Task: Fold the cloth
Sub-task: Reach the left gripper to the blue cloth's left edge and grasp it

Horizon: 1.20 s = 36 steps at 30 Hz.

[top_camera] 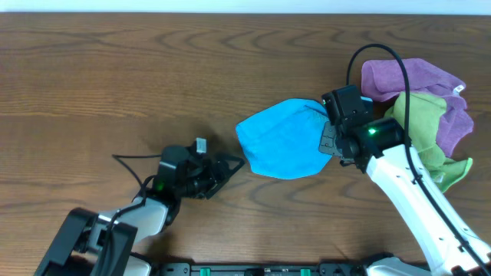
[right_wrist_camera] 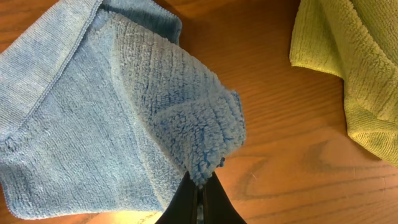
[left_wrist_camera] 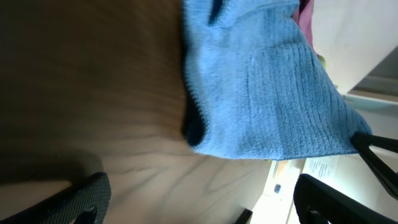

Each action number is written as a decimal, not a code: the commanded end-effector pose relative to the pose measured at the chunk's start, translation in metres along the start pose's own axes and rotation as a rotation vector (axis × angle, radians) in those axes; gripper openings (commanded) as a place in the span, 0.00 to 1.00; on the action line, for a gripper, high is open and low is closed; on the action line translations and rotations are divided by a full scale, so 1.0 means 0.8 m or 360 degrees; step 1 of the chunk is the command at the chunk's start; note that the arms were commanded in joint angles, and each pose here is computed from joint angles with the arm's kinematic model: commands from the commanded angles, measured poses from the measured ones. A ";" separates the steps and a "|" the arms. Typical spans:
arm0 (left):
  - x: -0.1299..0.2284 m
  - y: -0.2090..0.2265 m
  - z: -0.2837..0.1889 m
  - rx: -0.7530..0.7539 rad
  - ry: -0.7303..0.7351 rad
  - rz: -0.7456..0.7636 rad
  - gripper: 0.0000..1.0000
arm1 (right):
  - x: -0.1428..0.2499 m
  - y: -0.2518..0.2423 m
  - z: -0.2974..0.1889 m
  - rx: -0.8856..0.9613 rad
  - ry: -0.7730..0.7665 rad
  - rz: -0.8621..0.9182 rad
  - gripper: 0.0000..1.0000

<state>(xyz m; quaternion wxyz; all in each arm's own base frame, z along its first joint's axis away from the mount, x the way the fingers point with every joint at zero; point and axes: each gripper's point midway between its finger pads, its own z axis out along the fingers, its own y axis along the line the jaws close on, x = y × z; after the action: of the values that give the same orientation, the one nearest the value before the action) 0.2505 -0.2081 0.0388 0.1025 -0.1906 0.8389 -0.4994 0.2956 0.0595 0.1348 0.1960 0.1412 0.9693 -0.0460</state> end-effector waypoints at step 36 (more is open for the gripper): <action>-0.005 -0.022 0.085 -0.0121 -0.0003 0.0133 0.95 | -0.001 -0.001 -0.001 -0.0011 0.0004 0.0042 0.01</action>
<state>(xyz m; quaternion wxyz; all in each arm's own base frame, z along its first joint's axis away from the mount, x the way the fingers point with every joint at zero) 0.2803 -0.2711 0.0336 0.1090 -0.1453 0.8556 -0.4846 0.2950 0.0617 0.1342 0.1931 0.1402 0.9703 -0.0400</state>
